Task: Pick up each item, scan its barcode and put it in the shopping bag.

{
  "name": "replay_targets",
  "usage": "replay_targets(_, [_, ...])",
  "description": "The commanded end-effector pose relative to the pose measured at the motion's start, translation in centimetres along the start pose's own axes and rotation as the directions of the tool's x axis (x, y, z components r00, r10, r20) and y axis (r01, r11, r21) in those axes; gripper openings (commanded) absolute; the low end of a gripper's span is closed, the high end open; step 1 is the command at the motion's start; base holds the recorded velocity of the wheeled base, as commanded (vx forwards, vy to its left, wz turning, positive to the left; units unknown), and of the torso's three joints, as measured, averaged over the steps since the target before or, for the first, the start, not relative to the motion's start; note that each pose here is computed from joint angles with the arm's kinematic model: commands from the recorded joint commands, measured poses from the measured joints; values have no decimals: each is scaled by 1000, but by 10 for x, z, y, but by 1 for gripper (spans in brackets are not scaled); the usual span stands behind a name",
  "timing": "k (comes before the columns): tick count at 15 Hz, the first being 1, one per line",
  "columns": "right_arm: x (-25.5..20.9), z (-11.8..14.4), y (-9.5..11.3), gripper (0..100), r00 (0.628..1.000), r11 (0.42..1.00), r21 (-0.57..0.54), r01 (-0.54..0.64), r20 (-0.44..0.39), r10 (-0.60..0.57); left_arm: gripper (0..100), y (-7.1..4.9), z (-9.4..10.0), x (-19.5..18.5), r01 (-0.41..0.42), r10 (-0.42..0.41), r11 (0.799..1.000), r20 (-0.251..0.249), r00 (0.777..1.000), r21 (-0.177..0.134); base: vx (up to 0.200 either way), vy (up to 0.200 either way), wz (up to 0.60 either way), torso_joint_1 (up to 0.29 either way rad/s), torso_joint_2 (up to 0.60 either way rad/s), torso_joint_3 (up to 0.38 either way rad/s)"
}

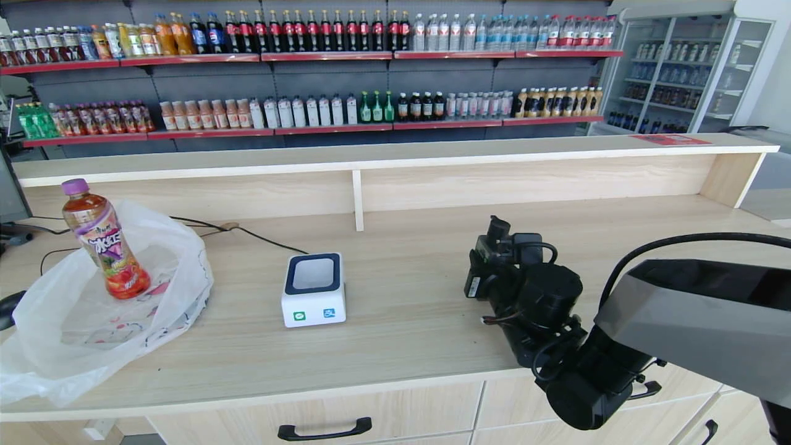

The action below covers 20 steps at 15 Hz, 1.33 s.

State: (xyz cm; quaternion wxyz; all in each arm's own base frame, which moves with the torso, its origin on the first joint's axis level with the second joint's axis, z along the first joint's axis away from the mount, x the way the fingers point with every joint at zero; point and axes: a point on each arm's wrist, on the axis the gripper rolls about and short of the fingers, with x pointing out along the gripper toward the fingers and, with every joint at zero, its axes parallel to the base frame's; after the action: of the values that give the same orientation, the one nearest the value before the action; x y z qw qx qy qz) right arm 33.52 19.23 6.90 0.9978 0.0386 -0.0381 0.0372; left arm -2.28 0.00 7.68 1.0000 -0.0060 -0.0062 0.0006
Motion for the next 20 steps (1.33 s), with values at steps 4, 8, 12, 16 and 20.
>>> replay_targets(4, [-6, 18, 0, 0, 999, 1000, 19, -6, 33, 6, 0, 0, 0, 0, 0, 0, 1000, 0, 1000, 0, 0, 0, 0, 0, 0, 0])
replay_targets(8, [-17, 35, 1, 0, 998, 999, 32, -25, 55, 23, 0, 0, 0, 0, 0, 0, 1000, -2, 1000, 0, 0, 0, 0, 0, 0, 0])
replay_targets(12, [-42, 52, 10, 0, 995, 996, 43, -80, 64, 77, 0, 0, 0, 0, 0, 0, 1000, -2, 1000, 0, 0, 0, 0, 0, 0, 0])
replay_targets(16, [-65, 71, 8, 0, 991, 992, 54, -111, 77, 107, 0, 0, 0, 0, 0, 0, 1000, -3, 1000, 3, 0, 0, 0, 0, 0, 0])
replay_targets(20, [-92, 92, -5, 0, 988, 990, 66, -125, 100, 118, 0, 0, 0, 0, 0, 0, 1000, -3, 1000, 3, 0, 0, 0, 0, 0, 0])
